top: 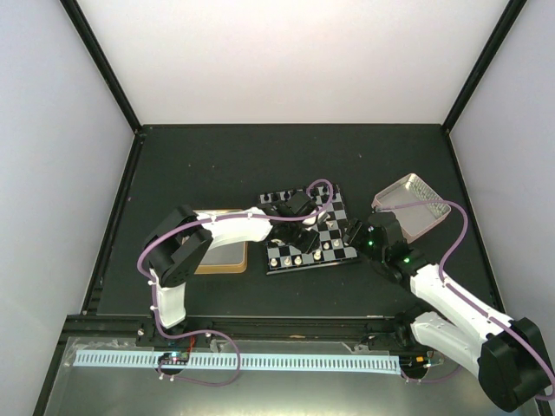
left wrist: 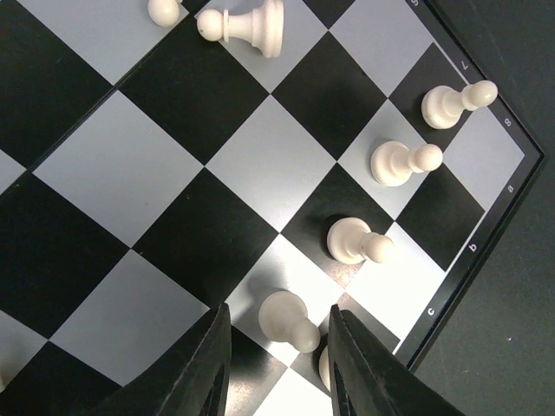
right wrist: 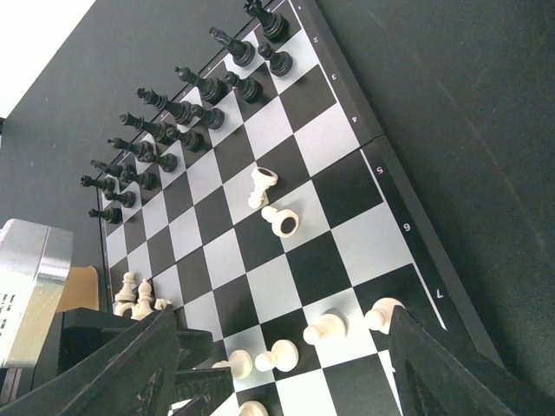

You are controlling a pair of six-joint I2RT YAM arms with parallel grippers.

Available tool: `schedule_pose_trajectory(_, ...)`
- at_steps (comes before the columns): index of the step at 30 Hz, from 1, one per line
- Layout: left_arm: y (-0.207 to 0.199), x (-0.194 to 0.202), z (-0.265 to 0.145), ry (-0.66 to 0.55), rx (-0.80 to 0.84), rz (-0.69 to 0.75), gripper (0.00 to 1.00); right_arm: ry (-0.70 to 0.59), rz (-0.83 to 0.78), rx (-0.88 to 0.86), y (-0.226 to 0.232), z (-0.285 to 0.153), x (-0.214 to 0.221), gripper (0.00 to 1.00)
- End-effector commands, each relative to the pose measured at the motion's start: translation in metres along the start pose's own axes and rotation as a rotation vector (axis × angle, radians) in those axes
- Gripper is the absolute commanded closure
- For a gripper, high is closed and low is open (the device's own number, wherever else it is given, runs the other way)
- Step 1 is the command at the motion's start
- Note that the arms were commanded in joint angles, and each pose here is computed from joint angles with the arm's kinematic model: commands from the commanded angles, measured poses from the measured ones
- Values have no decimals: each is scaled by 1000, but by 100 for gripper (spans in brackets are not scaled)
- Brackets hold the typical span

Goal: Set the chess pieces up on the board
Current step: Place the chess piece on the chessboard.

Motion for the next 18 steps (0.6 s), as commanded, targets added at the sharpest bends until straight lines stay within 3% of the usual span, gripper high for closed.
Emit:
schedule_pose_trajectory(1, -5, -9, -17, -62, -4, 44, 67, 3, 6, 0, -1, 1, 0, 32)
schedule_pose_trajectory(10, -13, -19, -48, -151, 13, 49, 54, 15, -34, 17, 4, 3, -3, 32)
schedule_pose_trajectory(18, -10, -12, -94, -289, -119, 2, 53, 54, -198, 100, 29, 14, -18, 32)
Point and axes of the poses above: each gripper's point midway between its finger pads, its own z axis out along the fingers, its own y axis along the line the jaws close on, x = y × z, the point moved 10 cm from there along -z, back along the fingers, and after that the axes turned 9 degrees about z, right-handed, at the moved point
